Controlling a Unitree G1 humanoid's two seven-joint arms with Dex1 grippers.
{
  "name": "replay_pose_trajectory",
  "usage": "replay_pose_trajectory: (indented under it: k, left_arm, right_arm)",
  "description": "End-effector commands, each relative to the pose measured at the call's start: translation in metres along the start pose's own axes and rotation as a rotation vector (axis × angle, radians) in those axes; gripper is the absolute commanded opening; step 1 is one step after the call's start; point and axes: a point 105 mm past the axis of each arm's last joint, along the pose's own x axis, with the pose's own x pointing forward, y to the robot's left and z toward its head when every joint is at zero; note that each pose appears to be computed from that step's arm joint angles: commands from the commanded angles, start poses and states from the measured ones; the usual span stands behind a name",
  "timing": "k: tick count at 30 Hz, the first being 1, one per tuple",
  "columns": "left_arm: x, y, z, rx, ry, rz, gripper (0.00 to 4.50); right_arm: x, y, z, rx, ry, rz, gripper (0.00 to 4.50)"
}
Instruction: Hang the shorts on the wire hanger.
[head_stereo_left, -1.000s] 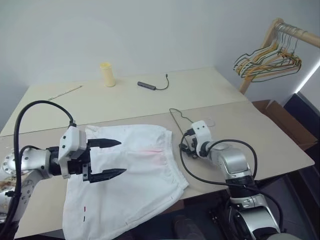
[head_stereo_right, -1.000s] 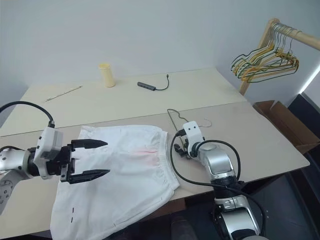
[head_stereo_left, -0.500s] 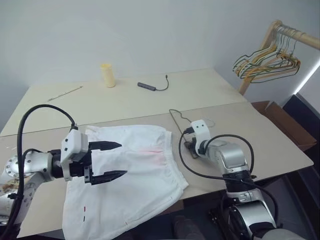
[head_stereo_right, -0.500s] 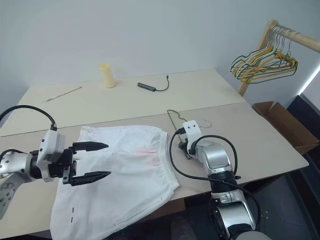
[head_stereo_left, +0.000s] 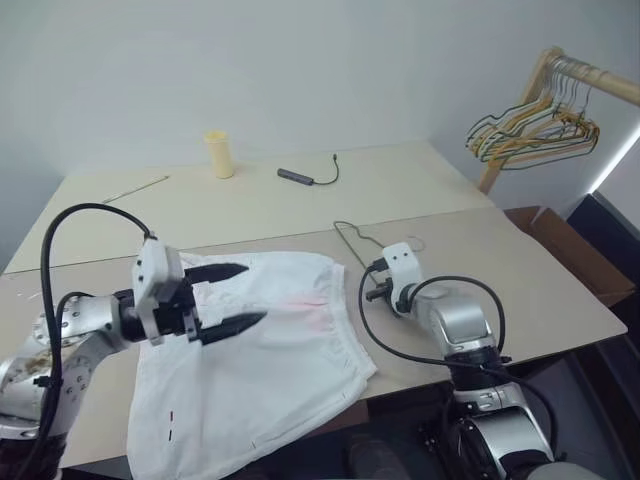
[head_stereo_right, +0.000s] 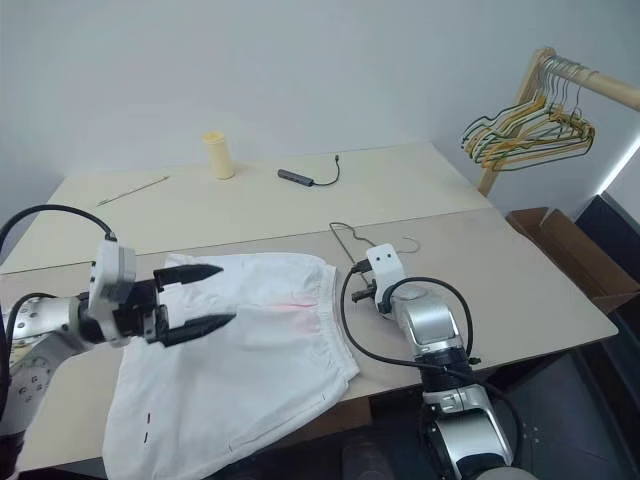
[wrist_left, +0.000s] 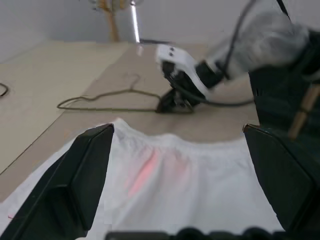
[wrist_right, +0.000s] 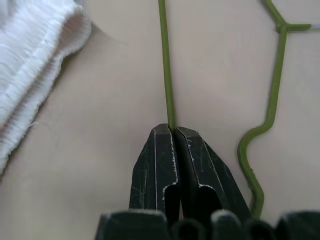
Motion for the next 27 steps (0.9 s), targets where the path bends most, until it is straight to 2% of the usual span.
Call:
replay_pose_trajectory:
  k: [1,4,6,9,14,18,22,25,27]
  left_arm:
    - [0.005,0.022,0.008,-0.225,-0.132,0.136,4.5]
    - [0.024,0.033,0.005,-0.487,-0.24,0.194,4.5]
    - [0.035,0.032,0.006,-0.576,-0.275,0.181,4.5]
    - [0.054,0.025,0.024,-0.678,-0.362,0.11,4.5]
    - [0.06,0.018,0.058,-0.754,-0.492,0.021,4.5]
    - [0.058,0.013,0.066,-0.76,-0.521,-0.002,4.5]
    - [0.057,0.017,0.072,-0.741,-0.55,0.028,4.5]
    - [0.06,0.023,0.073,-0.752,-0.567,0.079,3.9]
    - [0.06,0.023,0.074,-0.742,-0.576,0.083,3.26]
  right_arm:
    - [-0.028,0.001,0.068,-0.08,-0.328,-0.014,0.07]
    - [-0.051,0.007,0.098,-0.113,-0.5,0.02,0.07]
    - [-0.063,0.018,0.109,-0.152,-0.589,0.079,0.07]
    - [-0.084,0.041,0.12,-0.339,-0.756,0.154,0.07]
    - [-0.107,0.069,0.123,-0.479,-0.927,0.232,0.07]
    - [-0.118,0.083,0.121,-0.525,-0.994,0.287,0.07]
    - [-0.116,0.09,0.115,-0.564,-0.995,0.309,0.07]
    - [-0.113,0.091,0.111,-0.575,-0.986,0.303,0.0]
    - [-0.111,0.09,0.111,-0.571,-0.98,0.291,0.0]
